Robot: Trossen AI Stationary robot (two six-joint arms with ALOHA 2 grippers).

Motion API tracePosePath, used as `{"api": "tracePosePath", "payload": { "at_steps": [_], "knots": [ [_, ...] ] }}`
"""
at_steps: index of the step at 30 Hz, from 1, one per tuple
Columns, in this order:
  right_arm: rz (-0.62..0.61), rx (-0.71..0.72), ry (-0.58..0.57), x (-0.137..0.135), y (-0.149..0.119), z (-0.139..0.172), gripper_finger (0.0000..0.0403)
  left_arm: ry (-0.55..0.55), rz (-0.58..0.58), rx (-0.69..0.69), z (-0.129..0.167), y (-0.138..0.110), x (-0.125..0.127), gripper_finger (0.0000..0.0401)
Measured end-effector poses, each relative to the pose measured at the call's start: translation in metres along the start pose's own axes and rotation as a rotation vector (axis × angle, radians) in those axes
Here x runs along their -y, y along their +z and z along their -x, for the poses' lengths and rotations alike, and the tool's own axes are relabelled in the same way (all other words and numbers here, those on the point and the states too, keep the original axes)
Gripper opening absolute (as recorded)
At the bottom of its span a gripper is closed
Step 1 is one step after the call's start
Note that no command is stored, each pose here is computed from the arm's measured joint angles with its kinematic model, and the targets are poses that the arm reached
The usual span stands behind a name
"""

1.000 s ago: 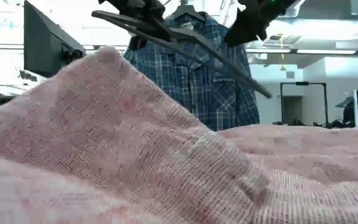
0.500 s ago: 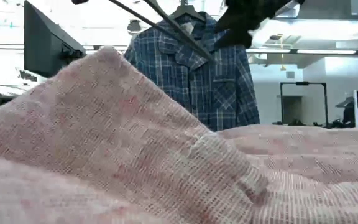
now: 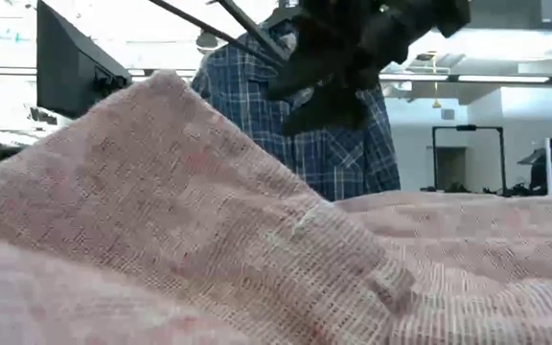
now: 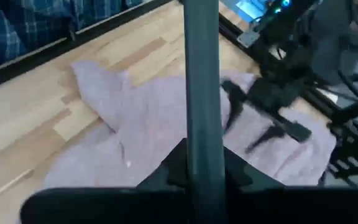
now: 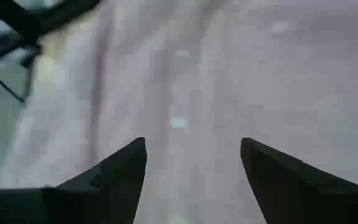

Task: Hang clothes
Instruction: Hang the pink polo shirt on the hanger rack

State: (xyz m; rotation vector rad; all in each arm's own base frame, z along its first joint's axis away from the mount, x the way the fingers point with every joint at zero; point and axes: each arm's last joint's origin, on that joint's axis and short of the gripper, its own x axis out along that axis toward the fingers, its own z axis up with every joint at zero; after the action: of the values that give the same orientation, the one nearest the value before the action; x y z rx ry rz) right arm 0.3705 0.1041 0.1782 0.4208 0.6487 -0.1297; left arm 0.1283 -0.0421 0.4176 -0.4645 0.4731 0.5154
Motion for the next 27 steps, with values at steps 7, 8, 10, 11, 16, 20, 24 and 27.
{"api": "tracePosePath", "payload": {
  "at_steps": [7, 8, 10, 11, 16, 20, 24, 27],
  "knots": [
    [0.069, -0.099, -0.044, -0.035, -0.043, -0.051, 0.0249, 0.035, -0.027, 0.043, 0.001, 0.000, -0.001, 0.0012],
    [0.066, -0.123, -0.054, -0.039, -0.047, -0.057, 0.0249, 0.034, -0.038, 0.040, 0.000, 0.000, -0.001, 0.0012],
    [0.062, -0.163, -0.085, -0.045, -0.051, -0.064, 0.0249, 0.025, -0.053, 0.027, 0.000, 0.000, 0.000, 0.0012],
    [0.057, -0.183, -0.096, -0.048, -0.050, -0.067, 0.0249, 0.024, -0.059, 0.025, 0.001, 0.000, -0.001, 0.0012],
    [0.059, -0.314, -0.197, -0.052, -0.053, -0.064, 0.0249, 0.031, -0.091, 0.004, 0.002, -0.003, -0.002, 0.0012],
    [0.062, -0.419, -0.282, -0.065, -0.068, -0.035, 0.0249, 0.047, -0.096, -0.050, 0.004, -0.009, -0.006, 0.0012],
    [0.056, -0.519, -0.371, -0.083, -0.100, 0.004, 0.0249, 0.064, -0.100, -0.081, 0.006, -0.014, -0.009, 0.0012],
    [0.012, -0.545, -0.371, -0.101, -0.123, 0.028, 0.0249, 0.059, -0.100, -0.089, 0.008, -0.016, -0.009, 0.0012]
  ]
}}
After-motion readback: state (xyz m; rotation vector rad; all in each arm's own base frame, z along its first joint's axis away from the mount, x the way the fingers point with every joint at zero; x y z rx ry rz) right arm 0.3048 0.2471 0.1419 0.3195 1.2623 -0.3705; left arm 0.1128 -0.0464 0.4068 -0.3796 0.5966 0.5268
